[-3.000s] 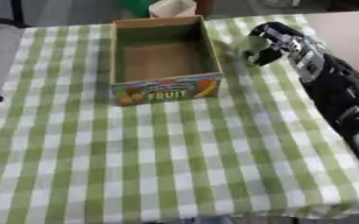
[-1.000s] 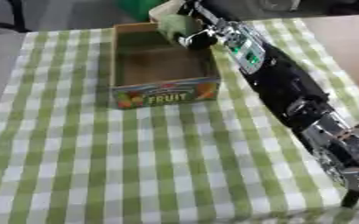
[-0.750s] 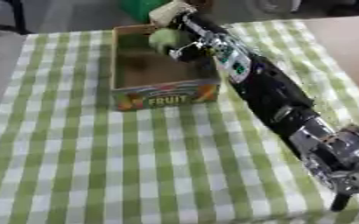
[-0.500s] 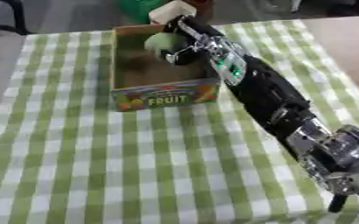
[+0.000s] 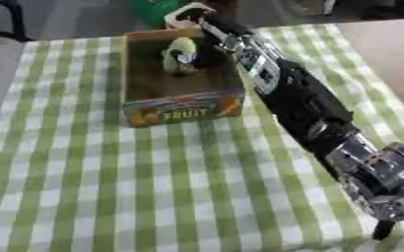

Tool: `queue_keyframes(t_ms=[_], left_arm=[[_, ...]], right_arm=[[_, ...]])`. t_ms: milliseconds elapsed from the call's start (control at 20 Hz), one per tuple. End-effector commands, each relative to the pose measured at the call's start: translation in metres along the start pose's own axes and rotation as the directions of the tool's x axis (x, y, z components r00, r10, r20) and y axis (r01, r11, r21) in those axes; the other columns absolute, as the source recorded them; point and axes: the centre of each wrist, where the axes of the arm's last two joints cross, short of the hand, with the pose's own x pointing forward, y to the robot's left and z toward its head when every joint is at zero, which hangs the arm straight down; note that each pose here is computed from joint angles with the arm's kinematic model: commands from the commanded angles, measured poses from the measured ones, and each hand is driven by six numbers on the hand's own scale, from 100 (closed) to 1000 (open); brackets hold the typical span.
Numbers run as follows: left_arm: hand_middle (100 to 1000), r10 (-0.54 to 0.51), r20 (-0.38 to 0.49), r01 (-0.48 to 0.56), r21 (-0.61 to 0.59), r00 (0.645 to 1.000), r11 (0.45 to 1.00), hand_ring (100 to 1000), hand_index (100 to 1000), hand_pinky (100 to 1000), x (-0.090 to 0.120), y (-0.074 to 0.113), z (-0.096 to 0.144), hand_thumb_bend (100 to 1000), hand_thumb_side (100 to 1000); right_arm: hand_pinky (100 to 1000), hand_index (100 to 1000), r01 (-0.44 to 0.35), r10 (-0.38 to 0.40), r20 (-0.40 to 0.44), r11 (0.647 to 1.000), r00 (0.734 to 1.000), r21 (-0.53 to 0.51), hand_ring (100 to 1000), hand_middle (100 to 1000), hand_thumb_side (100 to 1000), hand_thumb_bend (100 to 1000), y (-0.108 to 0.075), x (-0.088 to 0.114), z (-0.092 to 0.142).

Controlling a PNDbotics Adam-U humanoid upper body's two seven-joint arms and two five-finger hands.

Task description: Pick up objects on the table and place them in the box.

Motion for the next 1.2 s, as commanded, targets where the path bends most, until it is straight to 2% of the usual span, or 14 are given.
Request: queue_keyframes(t_ms=[50, 100, 200, 300, 450, 500, 600, 700, 850, 1000, 1200], left_arm=[[737, -0.019, 0.029, 0.019, 0.008, 0.999, 1.000, 787, 734, 595, 0.010, 0.004, -0.001, 143, 160], [737, -0.021, 0.028, 0.021, 0.013, 0.999, 1.000, 787, 734, 595, 0.010, 0.005, 0.000, 142, 160], [737, -0.025, 0.027, 0.024, 0.022, 0.999, 0.999, 787, 734, 595, 0.010, 0.006, 0.001, 138, 157], [737, -0.029, 0.025, 0.028, 0.031, 0.999, 0.999, 787, 733, 596, 0.009, 0.008, 0.002, 144, 161], [737, -0.033, 0.022, 0.032, 0.041, 0.999, 0.999, 788, 733, 596, 0.009, 0.010, 0.003, 146, 163], [737, -0.034, 0.021, 0.033, 0.044, 0.999, 0.998, 788, 732, 595, 0.009, 0.010, 0.003, 146, 163], [737, -0.035, 0.019, 0.034, 0.052, 0.999, 0.998, 788, 733, 595, 0.008, 0.011, 0.004, 147, 164], [737, -0.036, 0.017, 0.035, 0.058, 0.999, 0.998, 788, 733, 598, 0.008, 0.012, 0.005, 146, 164], [737, -0.034, 0.017, 0.033, 0.064, 0.999, 0.997, 789, 733, 602, 0.008, 0.013, 0.005, 146, 165], [737, -0.034, 0.017, 0.033, 0.068, 0.999, 0.997, 789, 732, 602, 0.007, 0.013, 0.006, 146, 165], [737, -0.035, 0.017, 0.034, 0.069, 0.999, 0.997, 787, 731, 598, 0.007, 0.013, 0.006, 148, 167]], right_arm=[[808, 899, 0.014, -0.008, 0.051, 0.993, 0.999, -0.117, 888, 853, 299, 148, -0.035, 0.003, 0.006], [790, 888, 0.043, -0.034, 0.065, 0.988, 0.997, -0.148, 874, 840, 253, 113, -0.041, 0.002, 0.010], [750, 862, 0.096, -0.079, 0.087, 0.973, 0.993, -0.208, 842, 808, 109, 100, -0.054, 0.000, 0.019], [718, 835, 0.158, -0.137, 0.094, 0.949, 0.986, -0.273, 815, 783, 111, 100, -0.066, -0.004, 0.032], [693, 808, 0.256, -0.237, 0.097, 0.893, 0.967, -0.370, 794, 755, 100, 100, -0.079, -0.012, 0.055], [681, 792, 0.283, -0.267, 0.096, 0.873, 0.959, -0.398, 785, 742, 120, 100, -0.082, -0.015, 0.063], [665, 754, 0.334, -0.338, 0.079, 0.821, 0.938, -0.463, 771, 722, 224, 100, -0.086, -0.024, 0.079], [660, 749, 0.370, -0.400, 0.059, 0.770, 0.915, -0.520, 767, 717, 275, 100, -0.087, -0.032, 0.093], [656, 746, 0.397, -0.463, 0.036, 0.715, 0.886, -0.575, 764, 713, 330, 100, -0.085, -0.042, 0.109], [654, 743, 0.414, -0.504, 0.027, 0.677, 0.863, -0.609, 762, 710, 353, 100, -0.082, -0.048, 0.119], [654, 742, 0.423, -0.538, 0.010, 0.650, 0.843, -0.632, 760, 708, 395, 100, -0.076, -0.056, 0.127]])
